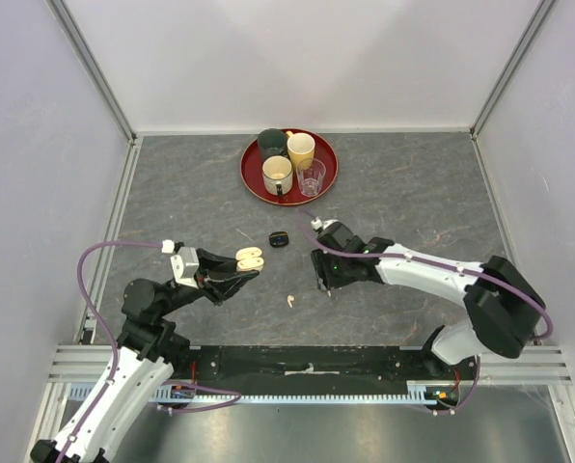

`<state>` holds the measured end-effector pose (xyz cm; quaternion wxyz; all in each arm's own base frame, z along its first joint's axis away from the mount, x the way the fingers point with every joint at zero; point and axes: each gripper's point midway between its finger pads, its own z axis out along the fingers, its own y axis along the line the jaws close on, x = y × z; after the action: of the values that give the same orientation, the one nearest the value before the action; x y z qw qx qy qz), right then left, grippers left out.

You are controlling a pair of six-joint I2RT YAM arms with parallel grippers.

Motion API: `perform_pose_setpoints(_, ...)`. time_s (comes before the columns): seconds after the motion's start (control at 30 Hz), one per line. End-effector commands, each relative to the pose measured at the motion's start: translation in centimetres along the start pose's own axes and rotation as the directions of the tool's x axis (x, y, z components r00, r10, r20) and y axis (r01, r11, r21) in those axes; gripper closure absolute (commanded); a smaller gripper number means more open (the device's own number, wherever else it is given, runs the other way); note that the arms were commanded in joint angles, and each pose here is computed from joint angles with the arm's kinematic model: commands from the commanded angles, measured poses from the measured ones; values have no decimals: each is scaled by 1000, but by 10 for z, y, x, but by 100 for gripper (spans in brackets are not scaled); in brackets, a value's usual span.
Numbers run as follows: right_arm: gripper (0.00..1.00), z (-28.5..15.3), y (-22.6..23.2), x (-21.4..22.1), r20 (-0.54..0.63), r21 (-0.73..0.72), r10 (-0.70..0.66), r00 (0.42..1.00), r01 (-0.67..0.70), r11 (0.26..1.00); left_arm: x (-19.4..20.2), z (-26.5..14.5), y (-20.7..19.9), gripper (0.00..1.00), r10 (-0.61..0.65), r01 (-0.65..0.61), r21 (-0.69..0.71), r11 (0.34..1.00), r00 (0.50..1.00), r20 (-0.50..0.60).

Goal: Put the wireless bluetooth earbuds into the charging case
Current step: Pick up the earbud from the center of the board.

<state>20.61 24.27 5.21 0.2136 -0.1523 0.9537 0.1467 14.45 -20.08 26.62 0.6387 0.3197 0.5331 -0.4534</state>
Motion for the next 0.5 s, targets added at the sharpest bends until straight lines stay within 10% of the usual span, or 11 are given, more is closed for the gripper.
perform_pose_setpoints(0.0,41,10,9,-18,54,58,-127,990,124,991,-11,1,-4,98,48,-48,18,999,998,32)
perform_pose_setpoints(0.47,45,35,7,-13,22,133,-200,980,195,972,-11,-1,1,98,54,-53,-15,998,998,40)
